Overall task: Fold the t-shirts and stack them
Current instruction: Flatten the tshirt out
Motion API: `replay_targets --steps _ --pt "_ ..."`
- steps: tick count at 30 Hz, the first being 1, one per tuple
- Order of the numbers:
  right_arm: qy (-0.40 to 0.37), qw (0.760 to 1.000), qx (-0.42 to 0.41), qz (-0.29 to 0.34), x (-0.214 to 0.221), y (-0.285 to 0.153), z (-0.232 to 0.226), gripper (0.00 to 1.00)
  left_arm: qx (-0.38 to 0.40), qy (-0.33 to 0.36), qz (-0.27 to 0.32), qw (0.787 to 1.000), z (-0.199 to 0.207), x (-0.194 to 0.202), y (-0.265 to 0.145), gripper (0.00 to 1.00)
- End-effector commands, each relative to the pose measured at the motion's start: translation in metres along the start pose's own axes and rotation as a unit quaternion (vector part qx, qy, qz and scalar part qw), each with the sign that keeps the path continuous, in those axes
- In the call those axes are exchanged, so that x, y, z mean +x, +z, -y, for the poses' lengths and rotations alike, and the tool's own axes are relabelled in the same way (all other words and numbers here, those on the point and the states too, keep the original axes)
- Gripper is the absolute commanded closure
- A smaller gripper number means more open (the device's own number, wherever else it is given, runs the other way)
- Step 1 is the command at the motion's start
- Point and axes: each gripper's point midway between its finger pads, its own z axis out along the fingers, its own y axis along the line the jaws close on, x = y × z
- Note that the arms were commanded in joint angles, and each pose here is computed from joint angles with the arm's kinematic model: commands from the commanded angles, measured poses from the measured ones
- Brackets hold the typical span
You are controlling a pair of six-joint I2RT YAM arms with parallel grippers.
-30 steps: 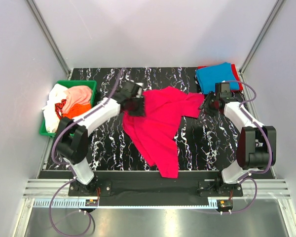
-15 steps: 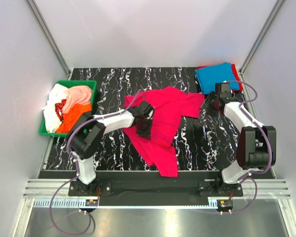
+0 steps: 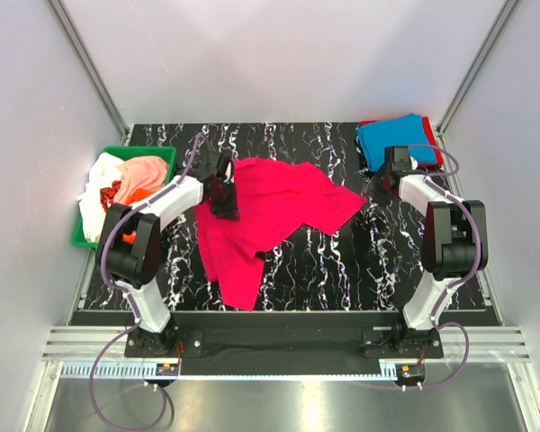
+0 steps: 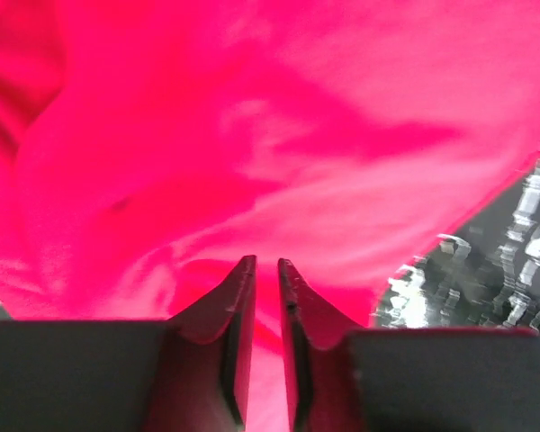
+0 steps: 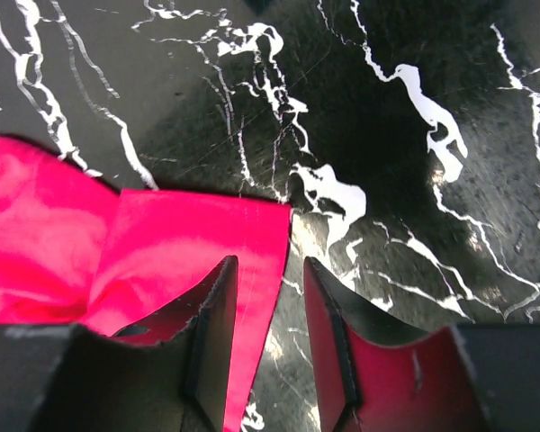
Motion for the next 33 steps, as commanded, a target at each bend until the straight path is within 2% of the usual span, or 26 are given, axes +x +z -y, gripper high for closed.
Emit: replay_targets --steps 1,4,10,13,17,18,19,23,26,33 --pt "0.013 1.000 -0.019 0.019 -0.016 0.003 -0.015 0.58 0.040 0.057 0.029 0.997 0.031 -0.010 -0.034 0.77" --pt "0.014 1.000 -0.013 0.012 -0.010 0.008 -0.010 0.56 0.011 0.089 0.037 0.995 0.030 0.004 -0.049 0.72" --pt "0.005 1.000 -0.006 -0.011 -0.002 0.034 -0.010 0.58 0.004 0.144 0.026 0.989 0.047 0.060 -0.063 0.69" --pt "0.002 1.000 0.006 -0.014 0.001 0.043 -0.006 0.59 0.034 0.161 0.006 0.986 0.069 0.094 -0.069 0.68" --pt "0.002 1.000 0.021 -0.016 0.003 0.049 -0.001 0.61 0.036 0.181 0.017 0.983 0.079 0.123 -0.081 0.67" --pt "0.000 0.999 0.026 -0.020 0.006 0.052 0.001 0.63 0.035 0.181 0.017 0.983 0.078 0.127 -0.082 0.66" --pt "-0.001 0.999 0.026 -0.026 0.008 0.054 0.001 0.75 0.034 0.179 0.012 0.983 0.078 0.133 -0.083 0.66" --pt "-0.014 0.999 0.025 -0.035 0.011 0.051 0.001 1.00 0.016 0.176 0.021 0.984 0.065 0.149 -0.088 0.63" --pt "-0.025 0.998 0.039 -0.032 0.007 0.044 0.005 1.00 0.015 0.175 0.008 0.984 0.060 0.169 -0.085 0.63" --pt "-0.034 0.997 0.060 0.022 -0.019 -0.006 0.011 1.00 -0.003 0.192 -0.017 0.981 0.052 0.202 -0.073 0.59"
